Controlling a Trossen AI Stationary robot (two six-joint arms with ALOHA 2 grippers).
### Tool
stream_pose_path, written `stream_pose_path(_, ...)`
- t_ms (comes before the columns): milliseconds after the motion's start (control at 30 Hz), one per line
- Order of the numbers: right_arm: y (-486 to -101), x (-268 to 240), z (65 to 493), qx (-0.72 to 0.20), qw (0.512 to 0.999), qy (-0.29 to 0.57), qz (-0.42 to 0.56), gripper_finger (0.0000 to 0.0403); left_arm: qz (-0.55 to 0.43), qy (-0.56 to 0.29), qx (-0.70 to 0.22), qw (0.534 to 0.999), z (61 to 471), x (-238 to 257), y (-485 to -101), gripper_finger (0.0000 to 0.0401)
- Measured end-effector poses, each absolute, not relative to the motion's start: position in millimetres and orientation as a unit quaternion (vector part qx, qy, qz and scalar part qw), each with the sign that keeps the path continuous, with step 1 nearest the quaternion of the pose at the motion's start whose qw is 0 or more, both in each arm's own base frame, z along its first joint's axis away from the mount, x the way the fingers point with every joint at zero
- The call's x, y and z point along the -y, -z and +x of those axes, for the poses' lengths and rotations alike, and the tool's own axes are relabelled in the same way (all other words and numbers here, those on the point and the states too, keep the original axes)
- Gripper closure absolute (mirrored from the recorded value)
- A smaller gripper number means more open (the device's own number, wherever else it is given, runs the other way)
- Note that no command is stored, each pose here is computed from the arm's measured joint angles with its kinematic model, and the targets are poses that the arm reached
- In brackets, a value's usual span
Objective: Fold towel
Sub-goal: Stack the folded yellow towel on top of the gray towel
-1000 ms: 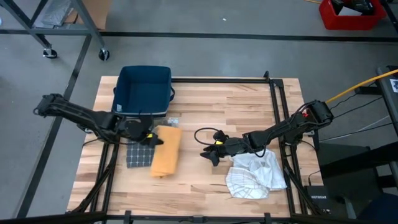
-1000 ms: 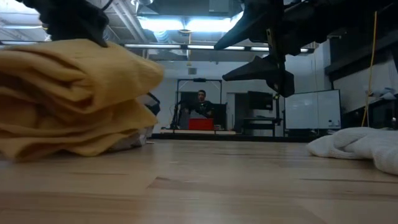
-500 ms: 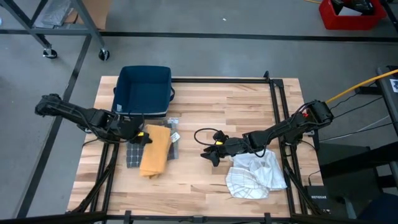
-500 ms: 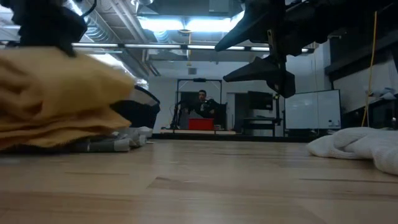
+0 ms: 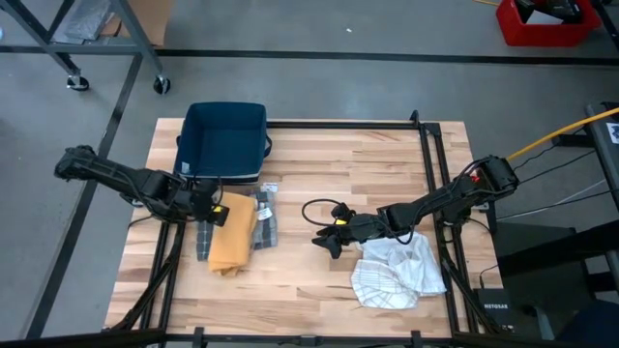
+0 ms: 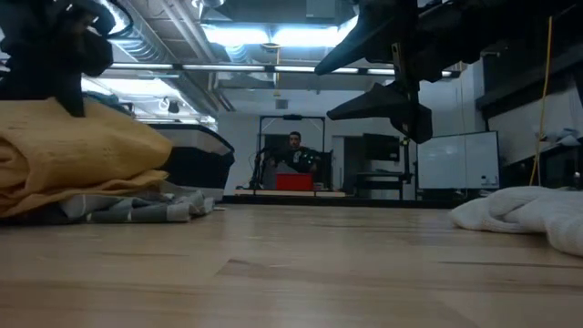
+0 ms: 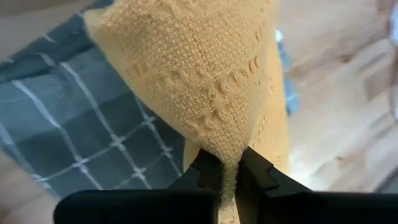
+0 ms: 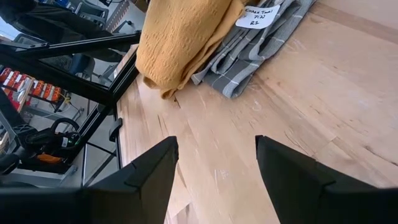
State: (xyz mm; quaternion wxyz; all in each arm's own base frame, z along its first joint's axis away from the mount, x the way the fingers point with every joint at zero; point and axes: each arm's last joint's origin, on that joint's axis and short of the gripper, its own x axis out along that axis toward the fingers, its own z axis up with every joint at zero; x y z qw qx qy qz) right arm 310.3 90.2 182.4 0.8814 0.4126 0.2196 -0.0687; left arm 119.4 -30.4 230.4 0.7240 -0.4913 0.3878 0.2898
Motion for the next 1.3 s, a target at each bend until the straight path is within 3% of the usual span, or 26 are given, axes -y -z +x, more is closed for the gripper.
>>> stream_pose_path(167, -182.5, -90.2, 310.3, -0.219, 0.882, 0.069, 0.412, 0.0178, -0.471, -0.314, -0.406, 0.718, 119.9, 30.1, -225.3, 0.0385)
stream_pose_path(533, -182.3, -90.0, 310.2, -0.218, 0.882, 0.071, 0.412, 0.0178, -0.422, -0.361, -0.457, 0.695, 120.7, 30.4, -213.8, 0.0273)
stream_pose_path(700, -182.4, -90.0, 310.2, -0.218, 0.882, 0.071, 0.412, 0.0178, -0.414, -0.369, -0.466, 0.690, 120.1, 30.2, -212.1, 0.0243)
stream_pose_path(1033, -182.4, -90.0, 310.3, -0.218, 0.882, 0.071, 0.412, 0.0178, -0.421, -0.406, -0.428, 0.689, 120.9, 25.5, -212.5, 0.0271)
stream_pose_path(1300, -182.2, -90.9, 310.1, -0.227, 0.879, 0.058, 0.415, 0.0178, -0.422, -0.383, -0.427, 0.702, 116.5, 23.8, -216.9, 0.0298)
